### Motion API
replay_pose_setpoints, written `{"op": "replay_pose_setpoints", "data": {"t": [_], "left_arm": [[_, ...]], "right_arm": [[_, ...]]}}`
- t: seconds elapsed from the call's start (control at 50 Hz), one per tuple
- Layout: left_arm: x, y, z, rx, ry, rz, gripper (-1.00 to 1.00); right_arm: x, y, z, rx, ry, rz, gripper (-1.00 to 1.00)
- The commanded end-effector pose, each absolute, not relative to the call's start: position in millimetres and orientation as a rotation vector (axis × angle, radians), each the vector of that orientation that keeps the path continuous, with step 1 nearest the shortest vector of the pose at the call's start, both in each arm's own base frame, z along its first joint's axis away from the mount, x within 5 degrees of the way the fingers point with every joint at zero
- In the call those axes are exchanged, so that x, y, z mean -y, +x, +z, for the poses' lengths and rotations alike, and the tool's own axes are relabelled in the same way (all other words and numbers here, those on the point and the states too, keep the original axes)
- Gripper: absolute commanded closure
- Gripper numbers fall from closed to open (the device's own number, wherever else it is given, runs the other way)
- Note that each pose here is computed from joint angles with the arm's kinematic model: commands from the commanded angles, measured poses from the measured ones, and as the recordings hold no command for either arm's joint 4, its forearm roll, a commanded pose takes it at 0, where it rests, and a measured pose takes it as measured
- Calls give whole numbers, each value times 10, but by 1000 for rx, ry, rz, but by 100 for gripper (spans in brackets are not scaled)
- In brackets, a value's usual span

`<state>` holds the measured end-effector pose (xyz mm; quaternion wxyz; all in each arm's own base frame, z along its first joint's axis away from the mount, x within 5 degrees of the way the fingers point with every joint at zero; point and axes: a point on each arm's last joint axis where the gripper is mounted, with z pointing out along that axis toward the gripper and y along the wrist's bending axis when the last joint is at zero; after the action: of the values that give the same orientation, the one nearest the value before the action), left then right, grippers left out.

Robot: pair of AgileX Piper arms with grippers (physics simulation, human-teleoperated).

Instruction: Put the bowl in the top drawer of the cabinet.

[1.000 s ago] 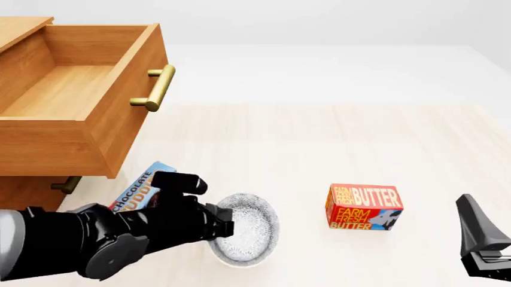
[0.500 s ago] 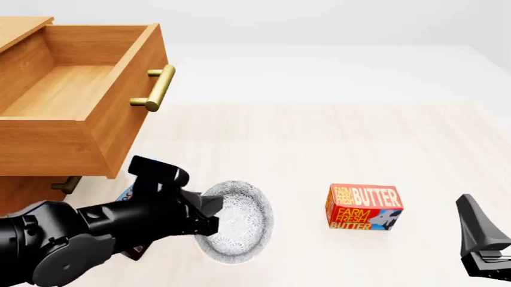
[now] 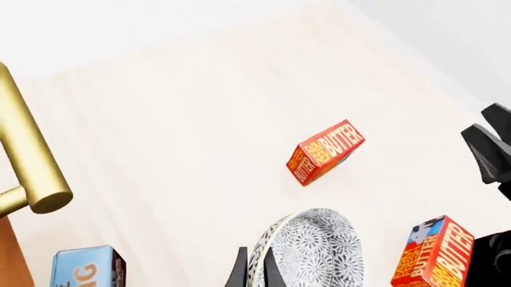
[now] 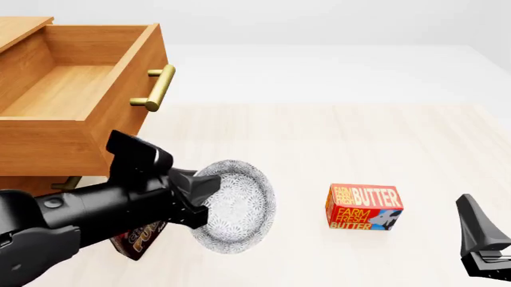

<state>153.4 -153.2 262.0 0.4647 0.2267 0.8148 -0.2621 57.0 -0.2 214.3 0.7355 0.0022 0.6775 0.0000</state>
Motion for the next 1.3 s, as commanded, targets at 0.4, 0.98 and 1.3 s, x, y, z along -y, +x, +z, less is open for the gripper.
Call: {"op": "replay_pose_setpoints", "data": {"t": [0.4, 0.98, 1.3], "left_arm": [[1295, 1328, 3282, -1801, 561, -655, 100], [1046, 1343, 3739, -1706, 477, -568, 100], [866, 1390, 4077, -1657, 358, -519, 100]], "right_arm": [[2, 568, 2142, -1488, 4, 0, -100], [2, 568, 2142, -1487, 4, 0, -100], [2, 568, 2142, -1487, 4, 0, -100]]}}
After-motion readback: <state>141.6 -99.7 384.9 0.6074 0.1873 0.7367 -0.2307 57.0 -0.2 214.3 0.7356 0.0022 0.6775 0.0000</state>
